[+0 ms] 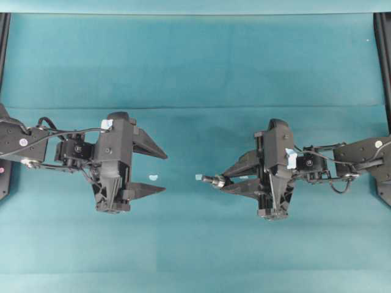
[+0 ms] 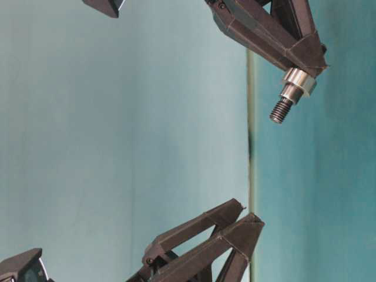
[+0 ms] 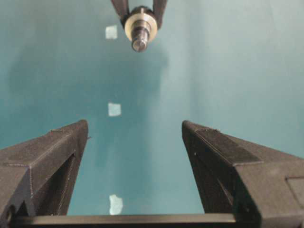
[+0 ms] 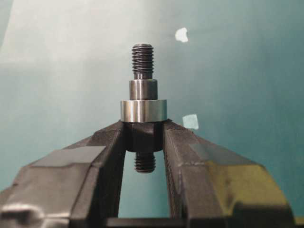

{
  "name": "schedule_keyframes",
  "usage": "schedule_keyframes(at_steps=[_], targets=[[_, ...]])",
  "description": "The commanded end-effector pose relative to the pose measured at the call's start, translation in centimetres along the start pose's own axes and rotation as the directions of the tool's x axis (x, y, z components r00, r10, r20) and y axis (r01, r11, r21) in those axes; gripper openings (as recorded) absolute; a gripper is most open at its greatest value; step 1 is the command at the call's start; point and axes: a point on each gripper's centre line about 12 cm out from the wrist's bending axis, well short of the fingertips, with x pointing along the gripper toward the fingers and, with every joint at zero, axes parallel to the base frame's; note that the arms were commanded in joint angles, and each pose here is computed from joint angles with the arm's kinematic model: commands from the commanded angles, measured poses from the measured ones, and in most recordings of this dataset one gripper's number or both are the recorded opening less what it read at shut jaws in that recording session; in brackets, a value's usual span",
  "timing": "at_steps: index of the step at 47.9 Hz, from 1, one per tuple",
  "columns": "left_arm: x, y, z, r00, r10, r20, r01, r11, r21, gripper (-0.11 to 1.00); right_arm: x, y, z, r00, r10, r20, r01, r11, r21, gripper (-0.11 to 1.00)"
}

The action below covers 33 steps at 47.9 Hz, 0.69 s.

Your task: Insert the washer onto the shaft with both hands.

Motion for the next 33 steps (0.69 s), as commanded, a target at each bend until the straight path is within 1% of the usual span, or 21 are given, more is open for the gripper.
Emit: schedule_keyframes(at_steps=[1,33], targets=[[-0.35,-0.02,0.76,1.0,-0.001,0.026,0.001,1.0,0.002,0.86,0.09,0.28,0.92,1.0,0.009,0.03,-0.009,1.0,-0.001,0.0],[-0.23,-0.02,0.65,1.0,-0.001,0.021,0.001,1.0,0.002,0.86,0.09,0.28,0.92,1.0,0.009,0.03,-0.009,1.0,0.0,0.0]])
